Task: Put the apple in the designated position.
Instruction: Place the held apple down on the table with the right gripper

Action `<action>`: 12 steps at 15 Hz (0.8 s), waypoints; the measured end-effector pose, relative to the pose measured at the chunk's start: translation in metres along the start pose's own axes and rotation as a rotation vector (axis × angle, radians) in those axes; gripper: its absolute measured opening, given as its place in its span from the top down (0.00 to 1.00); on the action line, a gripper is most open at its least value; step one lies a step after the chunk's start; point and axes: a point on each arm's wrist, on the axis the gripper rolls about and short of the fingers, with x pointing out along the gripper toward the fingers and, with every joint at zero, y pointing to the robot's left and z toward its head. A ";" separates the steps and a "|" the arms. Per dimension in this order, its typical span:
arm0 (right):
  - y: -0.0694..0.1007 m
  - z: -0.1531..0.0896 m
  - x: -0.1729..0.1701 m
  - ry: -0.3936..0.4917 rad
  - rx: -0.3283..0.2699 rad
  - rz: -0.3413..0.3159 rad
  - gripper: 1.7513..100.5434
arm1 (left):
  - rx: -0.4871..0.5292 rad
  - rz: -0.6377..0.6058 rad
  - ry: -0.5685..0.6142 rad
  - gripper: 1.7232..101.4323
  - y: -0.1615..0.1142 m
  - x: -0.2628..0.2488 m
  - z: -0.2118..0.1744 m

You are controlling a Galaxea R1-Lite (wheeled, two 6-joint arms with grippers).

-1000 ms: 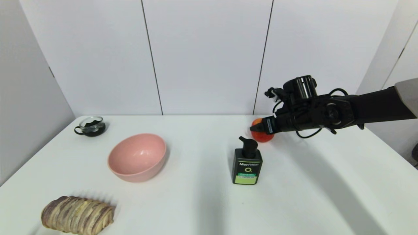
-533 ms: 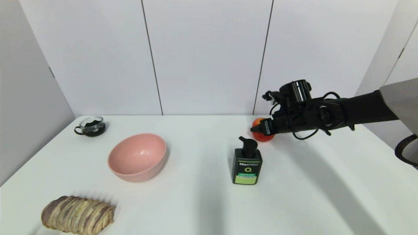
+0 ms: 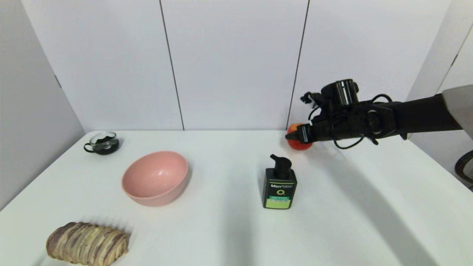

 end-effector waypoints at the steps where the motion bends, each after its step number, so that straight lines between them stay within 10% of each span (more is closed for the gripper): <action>1: 0.006 0.013 -0.009 -0.051 -0.010 0.010 0.28 | 0.000 0.000 0.000 0.04 0.000 0.000 0.000; 9: 0.108 0.080 -0.077 -0.304 -0.006 0.221 0.29 | 0.001 0.000 0.000 0.04 0.000 0.000 0.000; 12: 0.146 0.077 -0.092 -0.287 0.037 0.192 0.29 | 0.001 0.000 0.000 0.04 0.000 0.000 0.000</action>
